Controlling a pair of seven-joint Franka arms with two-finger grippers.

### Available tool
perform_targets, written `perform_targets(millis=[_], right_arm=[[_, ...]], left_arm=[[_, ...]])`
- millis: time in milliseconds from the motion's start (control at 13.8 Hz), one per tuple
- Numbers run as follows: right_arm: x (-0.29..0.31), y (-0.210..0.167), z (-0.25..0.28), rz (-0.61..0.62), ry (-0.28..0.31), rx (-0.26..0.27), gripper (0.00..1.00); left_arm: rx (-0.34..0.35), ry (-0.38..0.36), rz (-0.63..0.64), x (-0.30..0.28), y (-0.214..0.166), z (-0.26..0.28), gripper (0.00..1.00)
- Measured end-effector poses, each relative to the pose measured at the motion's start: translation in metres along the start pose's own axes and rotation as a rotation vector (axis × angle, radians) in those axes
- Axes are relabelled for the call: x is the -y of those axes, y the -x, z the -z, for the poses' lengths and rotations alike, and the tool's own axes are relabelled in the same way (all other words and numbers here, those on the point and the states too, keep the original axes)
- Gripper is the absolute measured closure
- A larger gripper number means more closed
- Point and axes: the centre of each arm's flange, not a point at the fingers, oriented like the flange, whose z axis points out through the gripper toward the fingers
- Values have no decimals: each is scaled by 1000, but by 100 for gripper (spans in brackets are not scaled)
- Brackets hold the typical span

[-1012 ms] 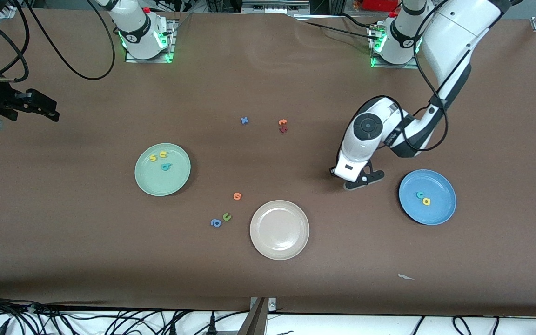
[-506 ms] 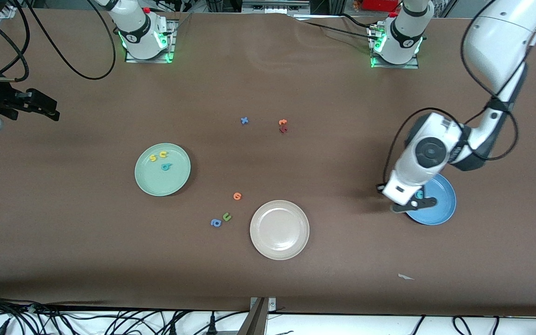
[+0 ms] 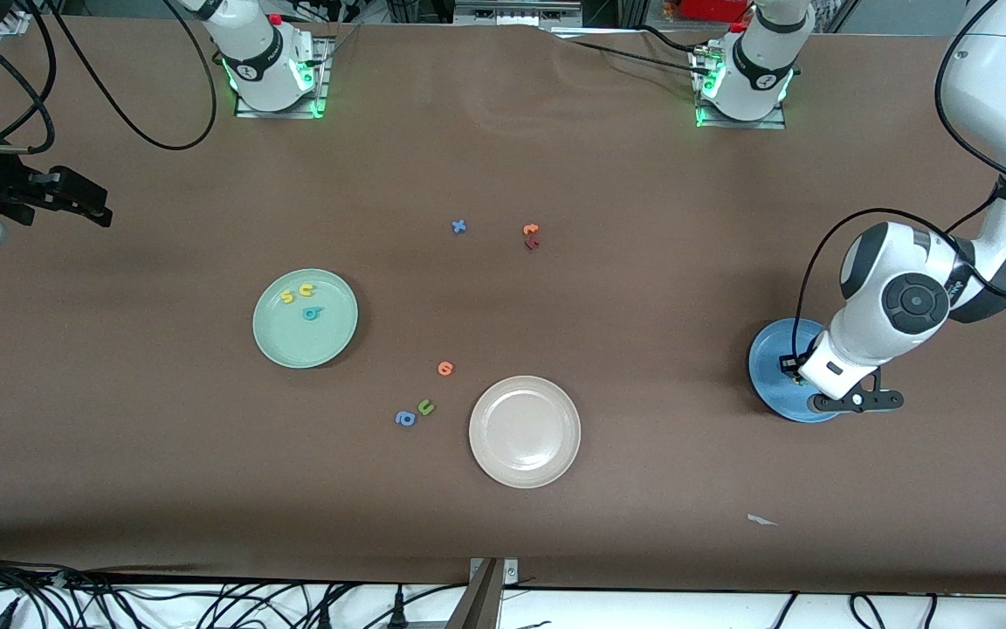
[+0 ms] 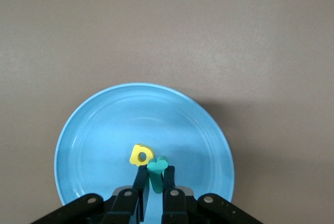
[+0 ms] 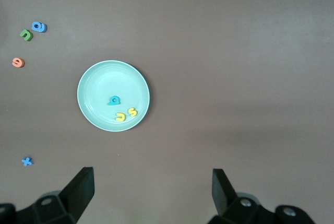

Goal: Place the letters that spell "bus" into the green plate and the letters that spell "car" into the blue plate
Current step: 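Lower the cyan letter into the blue plate and open the left gripper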

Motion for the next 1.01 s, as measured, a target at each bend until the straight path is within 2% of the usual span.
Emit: perform_targets(millis=[145,651,723,1012], right_arm=[[0,0,0,0,0,0,0],[0,0,0,0,0,0,0],[0,0,0,0,0,0,0],[0,0,0,0,0,0,0]], left_arm=[[17,-1,-10,5,1,-10,70],[15,1,-6,10,-1,-11,4],[15,1,-4,11,-1,-11,0],[12,1,9,19,-3,-10,0]])
